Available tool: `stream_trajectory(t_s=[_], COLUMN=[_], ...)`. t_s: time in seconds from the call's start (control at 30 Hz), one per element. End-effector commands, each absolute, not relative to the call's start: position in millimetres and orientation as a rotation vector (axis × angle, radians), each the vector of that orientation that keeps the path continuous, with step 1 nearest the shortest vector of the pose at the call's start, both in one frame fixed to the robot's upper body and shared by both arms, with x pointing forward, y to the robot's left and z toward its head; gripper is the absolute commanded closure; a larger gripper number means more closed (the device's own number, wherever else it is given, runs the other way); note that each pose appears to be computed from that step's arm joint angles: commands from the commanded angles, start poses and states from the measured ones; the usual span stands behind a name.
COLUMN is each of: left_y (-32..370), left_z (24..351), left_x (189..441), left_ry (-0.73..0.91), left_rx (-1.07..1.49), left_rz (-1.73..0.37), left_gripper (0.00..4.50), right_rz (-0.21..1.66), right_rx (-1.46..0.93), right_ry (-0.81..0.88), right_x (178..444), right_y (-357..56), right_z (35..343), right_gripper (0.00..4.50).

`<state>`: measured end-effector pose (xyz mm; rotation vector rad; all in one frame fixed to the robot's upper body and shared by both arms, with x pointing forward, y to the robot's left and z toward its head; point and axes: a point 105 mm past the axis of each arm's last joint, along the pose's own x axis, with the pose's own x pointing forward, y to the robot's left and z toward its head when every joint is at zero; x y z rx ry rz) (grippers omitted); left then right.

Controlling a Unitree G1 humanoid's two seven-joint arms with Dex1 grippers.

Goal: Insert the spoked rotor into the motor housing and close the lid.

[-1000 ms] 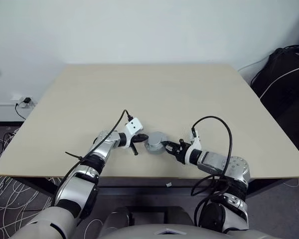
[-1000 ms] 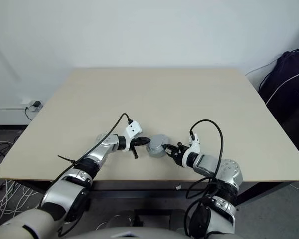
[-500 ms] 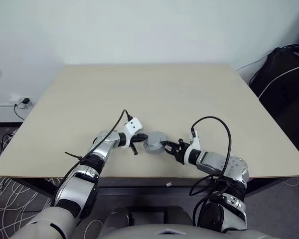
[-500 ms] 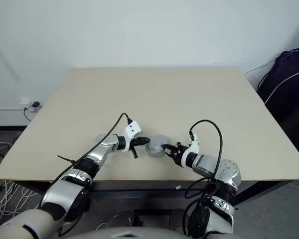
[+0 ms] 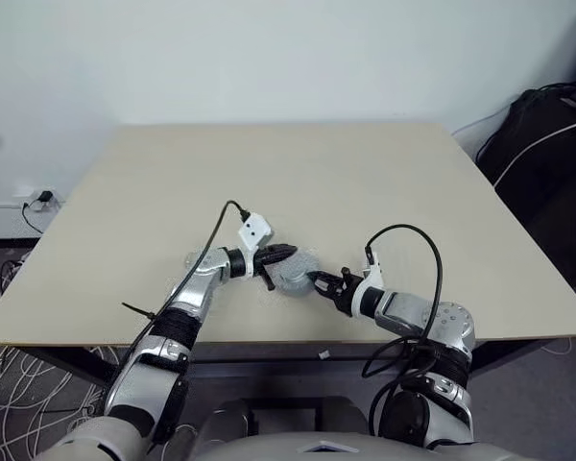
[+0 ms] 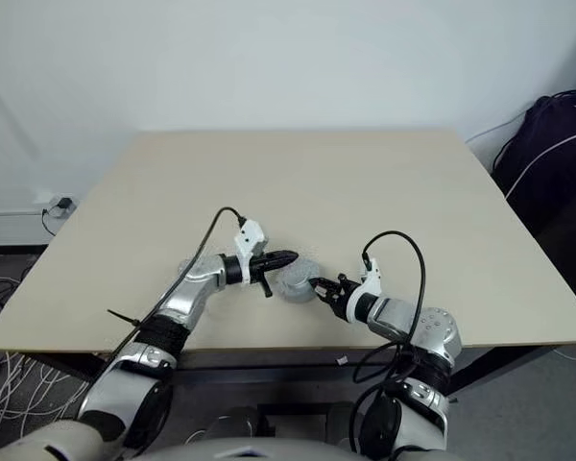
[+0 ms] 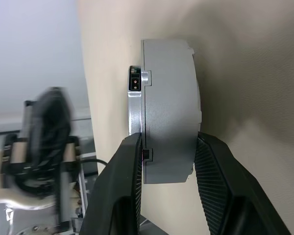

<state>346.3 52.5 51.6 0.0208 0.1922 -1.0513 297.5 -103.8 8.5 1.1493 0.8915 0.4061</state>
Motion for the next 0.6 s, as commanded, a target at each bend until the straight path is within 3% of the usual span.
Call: stream_trajectory(t_s=[0.03, 0.33, 0.6], left_y=[68, 120, 140], left_z=[76, 52, 28], left_x=[347, 312, 291], left_ry=[0.13, 0.25, 0.355], left_rx=[-0.126, -0.563, -0.928], left_rz=[-0.959, -0.675, -0.505], left_gripper=[4.5, 4.5, 4.5], right_rz=[0.483, 0.551, 0.644], right_rx=[1.161, 1.179, 1.169], right_ry=[0.804, 0.73, 0.667], right_x=[308, 314, 323], right_y=[-100, -97, -86], right_z=[31, 51, 79], right_gripper=[3.27, 3.27, 3.27])
